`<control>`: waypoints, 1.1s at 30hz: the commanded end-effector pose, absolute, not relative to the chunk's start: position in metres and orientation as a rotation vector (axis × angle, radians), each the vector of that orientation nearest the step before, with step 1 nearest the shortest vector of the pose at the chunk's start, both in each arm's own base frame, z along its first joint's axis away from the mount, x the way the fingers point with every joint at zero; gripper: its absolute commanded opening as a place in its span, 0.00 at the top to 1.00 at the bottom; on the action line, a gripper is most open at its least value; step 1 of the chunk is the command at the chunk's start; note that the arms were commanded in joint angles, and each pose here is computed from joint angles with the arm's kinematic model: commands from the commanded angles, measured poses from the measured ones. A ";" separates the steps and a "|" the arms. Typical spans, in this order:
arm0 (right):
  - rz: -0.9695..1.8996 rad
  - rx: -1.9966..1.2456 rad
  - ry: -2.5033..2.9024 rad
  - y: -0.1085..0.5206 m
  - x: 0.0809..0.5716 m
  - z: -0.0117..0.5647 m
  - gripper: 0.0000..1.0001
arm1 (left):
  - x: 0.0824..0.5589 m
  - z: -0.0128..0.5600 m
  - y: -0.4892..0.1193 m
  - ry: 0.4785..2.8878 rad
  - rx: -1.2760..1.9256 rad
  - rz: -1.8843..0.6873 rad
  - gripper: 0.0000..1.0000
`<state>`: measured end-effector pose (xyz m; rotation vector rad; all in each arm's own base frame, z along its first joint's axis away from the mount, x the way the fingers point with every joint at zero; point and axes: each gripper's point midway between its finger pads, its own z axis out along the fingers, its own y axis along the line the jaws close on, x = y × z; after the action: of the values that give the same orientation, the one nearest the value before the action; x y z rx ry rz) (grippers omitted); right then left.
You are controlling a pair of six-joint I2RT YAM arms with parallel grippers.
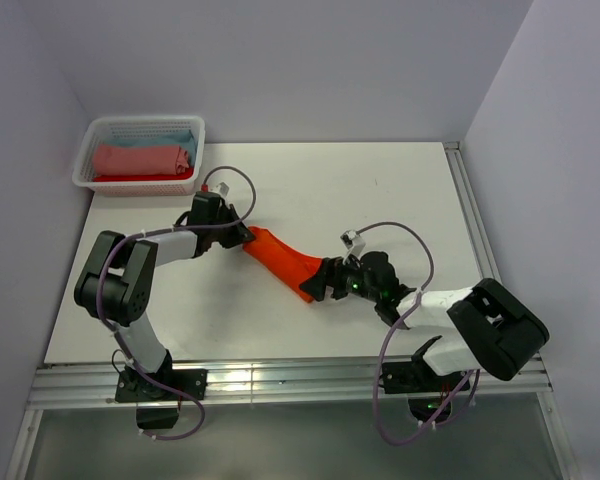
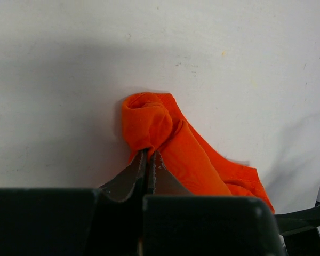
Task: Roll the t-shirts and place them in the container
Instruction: Roll the tshirt
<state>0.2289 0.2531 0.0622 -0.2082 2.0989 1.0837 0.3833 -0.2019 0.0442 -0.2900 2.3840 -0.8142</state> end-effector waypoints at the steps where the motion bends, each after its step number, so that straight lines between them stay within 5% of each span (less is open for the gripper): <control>1: 0.994 -0.205 2.066 0.252 0.243 0.065 0.00 | 0.386 0.050 -0.210 2.385 -0.228 -0.849 1.00; 11: 0.950 -0.156 2.087 0.242 0.231 0.047 0.03 | 0.382 0.032 -0.204 2.433 -0.244 -0.793 1.00; 21: 0.953 -0.165 2.079 0.249 0.232 0.042 0.21 | 0.378 0.019 -0.201 2.457 -0.243 -0.769 1.00; 29: 0.949 -0.103 2.103 0.251 0.239 0.034 0.25 | 0.376 0.024 -0.197 2.436 -0.254 -0.752 1.00; 33: 0.987 -0.075 2.119 0.258 0.241 0.036 0.54 | 0.370 0.033 -0.194 2.378 -0.280 -0.778 1.00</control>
<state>0.2320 0.2507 0.0286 -0.1147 2.1357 0.9698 0.3773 -0.2006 0.0282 -0.2801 2.4087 -0.8075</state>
